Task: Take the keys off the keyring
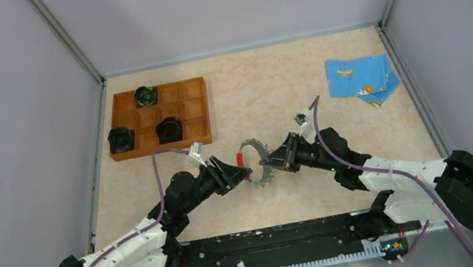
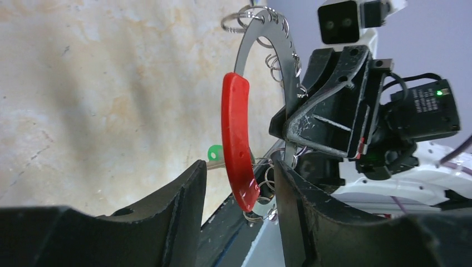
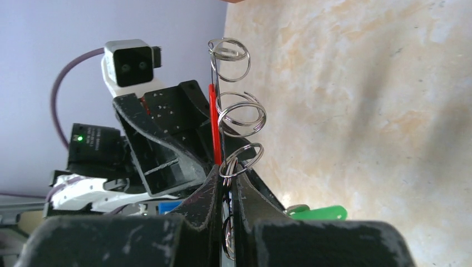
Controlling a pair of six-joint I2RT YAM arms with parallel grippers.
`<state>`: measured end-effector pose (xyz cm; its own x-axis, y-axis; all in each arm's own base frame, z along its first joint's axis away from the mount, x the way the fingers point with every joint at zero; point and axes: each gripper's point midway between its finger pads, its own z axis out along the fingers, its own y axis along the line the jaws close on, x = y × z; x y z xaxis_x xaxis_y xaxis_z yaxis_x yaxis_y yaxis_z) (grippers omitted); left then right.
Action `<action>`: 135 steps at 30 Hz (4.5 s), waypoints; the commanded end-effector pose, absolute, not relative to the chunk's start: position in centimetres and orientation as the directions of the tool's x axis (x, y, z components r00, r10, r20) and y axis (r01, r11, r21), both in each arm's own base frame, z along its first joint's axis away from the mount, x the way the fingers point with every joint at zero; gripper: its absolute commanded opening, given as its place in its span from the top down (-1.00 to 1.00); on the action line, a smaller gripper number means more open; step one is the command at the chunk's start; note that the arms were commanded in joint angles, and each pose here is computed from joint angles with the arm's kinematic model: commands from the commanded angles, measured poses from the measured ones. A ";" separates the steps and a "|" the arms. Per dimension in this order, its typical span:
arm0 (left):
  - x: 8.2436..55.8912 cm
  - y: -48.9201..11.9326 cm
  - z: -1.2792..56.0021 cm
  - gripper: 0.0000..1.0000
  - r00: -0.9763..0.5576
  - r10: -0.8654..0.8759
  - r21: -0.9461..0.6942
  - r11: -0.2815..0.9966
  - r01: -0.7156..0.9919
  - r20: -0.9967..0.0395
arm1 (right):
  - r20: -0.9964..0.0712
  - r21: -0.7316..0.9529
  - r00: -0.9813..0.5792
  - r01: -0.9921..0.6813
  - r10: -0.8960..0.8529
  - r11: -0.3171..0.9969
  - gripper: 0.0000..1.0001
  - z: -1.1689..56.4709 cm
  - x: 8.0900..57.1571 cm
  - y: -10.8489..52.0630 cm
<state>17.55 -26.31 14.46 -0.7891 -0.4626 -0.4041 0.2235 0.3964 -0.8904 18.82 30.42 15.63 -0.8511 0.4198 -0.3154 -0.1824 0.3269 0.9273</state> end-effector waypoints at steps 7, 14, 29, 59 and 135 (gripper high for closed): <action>17.0 -27.3 20.7 0.06 -0.787 -0.521 -0.942 0.140 0.304 -0.332 | -0.315 0.947 -0.858 -0.253 0.406 0.199 1.00 19.9 17.3 30.4; 16.1 -28.1 22.3 0.49 -0.816 -0.471 -0.938 0.086 0.337 -0.336 | -0.331 0.942 -0.854 -0.271 0.402 0.199 1.00 20.4 16.8 29.9; 15.1 -27.4 24.8 1.00 -0.919 -0.331 -0.976 0.117 0.186 -0.214 | -0.802 0.596 -0.466 -0.581 0.374 0.554 -0.98 24.5 18.7 23.6; 15.3 -27.1 31.7 1.00 -0.968 -0.152 -0.978 -0.022 0.206 -0.200 | -0.917 0.115 0.041 -0.926 0.397 0.361 -0.83 24.6 11.2 24.5; 15.7 -26.6 31.0 1.00 -0.959 -0.205 -0.980 0.008 0.198 -0.196 | -0.952 0.026 0.112 -0.898 0.286 0.439 0.74 25.3 12.4 30.6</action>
<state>16.11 -26.88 29.36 -0.9681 -0.2040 -0.1457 0.1413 0.0358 -0.9893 12.56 30.07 22.28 0.1167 0.2107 -0.9706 -0.8934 0.4491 -0.0099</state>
